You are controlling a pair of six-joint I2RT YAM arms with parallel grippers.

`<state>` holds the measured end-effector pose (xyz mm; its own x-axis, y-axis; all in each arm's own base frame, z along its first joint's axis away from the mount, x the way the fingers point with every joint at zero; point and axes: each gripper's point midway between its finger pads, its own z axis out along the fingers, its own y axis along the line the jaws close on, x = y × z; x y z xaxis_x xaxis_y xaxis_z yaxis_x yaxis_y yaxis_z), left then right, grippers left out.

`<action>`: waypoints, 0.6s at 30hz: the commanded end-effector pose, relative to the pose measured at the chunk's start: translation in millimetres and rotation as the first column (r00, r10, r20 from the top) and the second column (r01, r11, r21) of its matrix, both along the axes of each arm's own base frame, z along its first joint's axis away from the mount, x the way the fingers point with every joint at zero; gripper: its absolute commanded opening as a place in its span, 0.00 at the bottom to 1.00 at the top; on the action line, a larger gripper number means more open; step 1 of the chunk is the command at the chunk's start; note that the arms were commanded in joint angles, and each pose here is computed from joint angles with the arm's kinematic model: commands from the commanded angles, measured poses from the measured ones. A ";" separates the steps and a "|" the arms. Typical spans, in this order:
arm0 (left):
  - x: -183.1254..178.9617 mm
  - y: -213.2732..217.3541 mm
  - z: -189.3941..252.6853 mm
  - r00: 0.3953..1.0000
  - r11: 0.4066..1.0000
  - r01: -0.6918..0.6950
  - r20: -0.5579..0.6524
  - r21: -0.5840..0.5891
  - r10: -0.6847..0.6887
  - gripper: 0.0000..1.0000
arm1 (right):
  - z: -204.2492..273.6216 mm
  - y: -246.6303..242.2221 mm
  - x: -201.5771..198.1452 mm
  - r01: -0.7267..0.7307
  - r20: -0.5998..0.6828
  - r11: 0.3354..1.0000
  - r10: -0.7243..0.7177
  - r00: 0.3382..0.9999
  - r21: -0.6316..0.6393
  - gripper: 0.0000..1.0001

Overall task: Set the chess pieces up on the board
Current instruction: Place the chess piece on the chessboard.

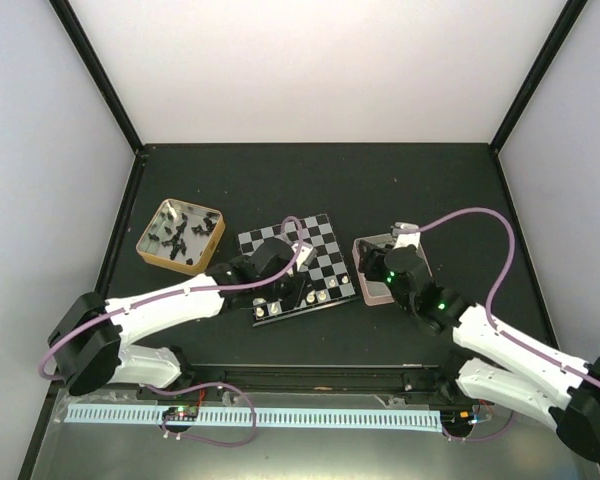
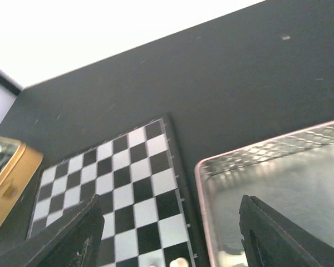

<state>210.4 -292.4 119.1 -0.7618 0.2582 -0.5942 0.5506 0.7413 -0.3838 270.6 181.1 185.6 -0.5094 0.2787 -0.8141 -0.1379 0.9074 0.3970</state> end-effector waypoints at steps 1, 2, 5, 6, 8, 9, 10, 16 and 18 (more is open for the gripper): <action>6.8 -37.0 29.0 0.994 0.995 0.073 0.086 -0.060 -0.068 0.04 | -5.0 -63.2 -3.8 0.311 -0.002 0.950 -0.311 0.950 -0.002 0.68; 6.8 -43.7 28.9 0.993 0.995 0.086 0.091 -0.053 -0.081 0.04 | -6.1 -73.4 -7.3 0.355 -0.007 0.935 -0.355 0.935 0.002 0.68; 6.9 -64.0 24.0 0.988 0.993 0.116 0.105 -0.024 -0.113 0.04 | -5.2 -98.8 -17.2 0.452 -0.006 0.892 -0.452 0.892 0.030 0.68; 7.8 -70.5 21.6 0.987 0.992 0.122 0.108 -0.010 -0.120 0.04 | -5.3 -103.3 -19.8 0.464 -0.005 0.885 -0.464 0.886 0.037 0.68; 9.1 -81.2 11.6 0.985 0.991 0.131 0.108 0.034 -0.133 0.04 | -5.2 -109.8 -24.2 0.477 -0.006 0.877 -0.477 0.879 0.052 0.68; 11.3 -84.8 8.4 0.985 0.990 0.126 0.113 0.056 -0.132 0.04 | -4.5 -112.0 -26.1 0.479 -0.004 0.876 -0.480 0.877 0.060 0.68; 13.3 -87.8 5.1 0.984 0.990 0.121 0.120 0.077 -0.129 0.04 | -4.5 -113.9 -27.6 0.480 -0.003 0.875 -0.481 0.877 0.063 0.68; 25.6 -101.2 -8.2 0.983 0.988 0.092 0.149 0.127 -0.111 0.04 | -5.2 -120.5 -33.6 0.486 -0.003 0.870 -0.487 0.873 0.083 0.68; 28.1 -104.0 -12.6 0.983 0.987 0.087 0.150 0.133 -0.106 0.04 | -7.1 -121.2 -34.2 0.487 -0.007 0.870 -0.488 0.873 0.078 0.69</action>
<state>225.2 -387.0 99.9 -0.6630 0.4139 -0.6238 0.6676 0.7039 -0.2425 238.5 74.7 180.7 -0.3296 0.5332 -0.7792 0.2521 0.8450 0.4716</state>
